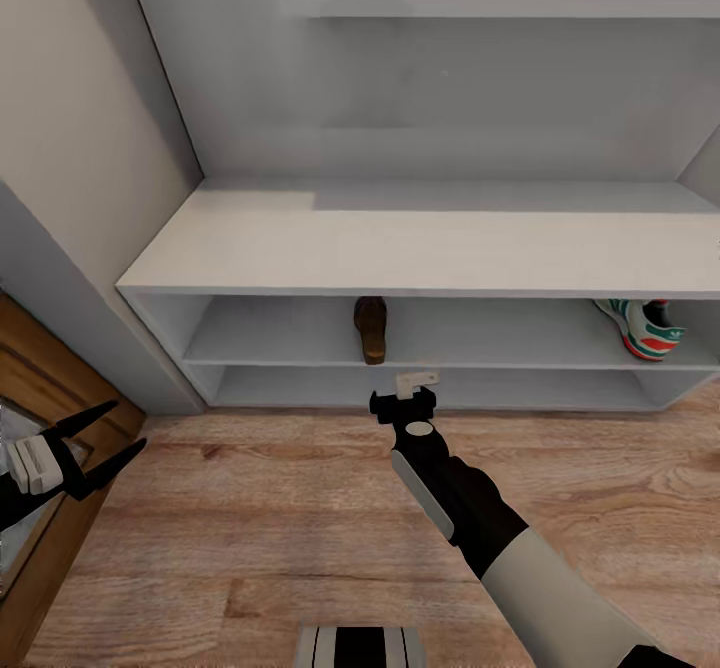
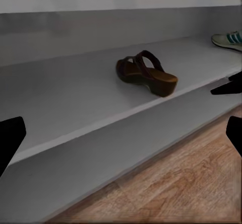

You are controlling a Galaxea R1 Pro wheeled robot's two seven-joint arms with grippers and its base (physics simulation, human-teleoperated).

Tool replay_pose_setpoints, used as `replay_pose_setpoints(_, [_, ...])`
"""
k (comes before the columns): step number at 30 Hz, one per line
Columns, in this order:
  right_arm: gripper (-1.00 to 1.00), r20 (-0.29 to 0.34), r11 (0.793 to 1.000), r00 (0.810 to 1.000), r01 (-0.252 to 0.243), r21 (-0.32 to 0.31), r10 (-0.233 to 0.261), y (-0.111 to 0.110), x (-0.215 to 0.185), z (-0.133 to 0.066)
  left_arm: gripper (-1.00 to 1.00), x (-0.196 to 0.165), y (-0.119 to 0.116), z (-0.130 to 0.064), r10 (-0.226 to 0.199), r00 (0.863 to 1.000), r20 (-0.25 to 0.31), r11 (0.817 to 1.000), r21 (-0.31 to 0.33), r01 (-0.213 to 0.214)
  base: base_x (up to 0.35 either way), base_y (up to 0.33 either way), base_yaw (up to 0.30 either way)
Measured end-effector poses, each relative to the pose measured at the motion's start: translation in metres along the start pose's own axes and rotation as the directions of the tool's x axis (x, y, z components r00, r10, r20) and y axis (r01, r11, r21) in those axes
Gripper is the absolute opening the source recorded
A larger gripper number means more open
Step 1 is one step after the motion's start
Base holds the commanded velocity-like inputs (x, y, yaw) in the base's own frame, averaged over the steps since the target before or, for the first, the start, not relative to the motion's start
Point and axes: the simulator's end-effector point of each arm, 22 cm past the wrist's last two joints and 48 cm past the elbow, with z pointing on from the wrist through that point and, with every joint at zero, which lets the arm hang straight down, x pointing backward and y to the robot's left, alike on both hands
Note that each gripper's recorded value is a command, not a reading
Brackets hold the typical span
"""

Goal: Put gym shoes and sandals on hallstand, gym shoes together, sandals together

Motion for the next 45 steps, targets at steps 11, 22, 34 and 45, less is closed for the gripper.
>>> replay_pose_setpoints(11, [1.00,-0.001,1.000,1.000,0.001,0.000,-0.001,0.0000,0.0001,-0.0001,1.00,-0.0001,0.0000,0.0000,-0.001,1.000,0.000,1.000,0.000,0.001,-0.043,0.000,0.000])
replay_pose_setpoints(22, [1.00,-0.001,1.000,1.000,0.001,0.000,-0.001,0.0000,0.0001,-0.0001,1.00,0.0000,-0.0003,-0.0001,-0.002,1.000,0.000,1.000,0.001,0.002,-0.006,0.000,0.000])
replay_pose_setpoints(34, [1.00,-0.001,1.000,1.000,0.001,0.000,-0.001,0.0000,0.0004,0.0001,1.00,0.0001,-0.0004,0.0001,-0.002,1.000,0.000,1.000,0.002,0.002,-0.139,0.000,0.000])
replay_pose_setpoints(45, [1.00,-0.001,1.000,1.000,0.001,0.000,-0.001,0.0000,0.0003,0.0000,1.00,-0.0001,-0.0009,0.0002,-0.002,1.000,0.001,1.000,0.004,0.002,-0.188,0.000,0.000])
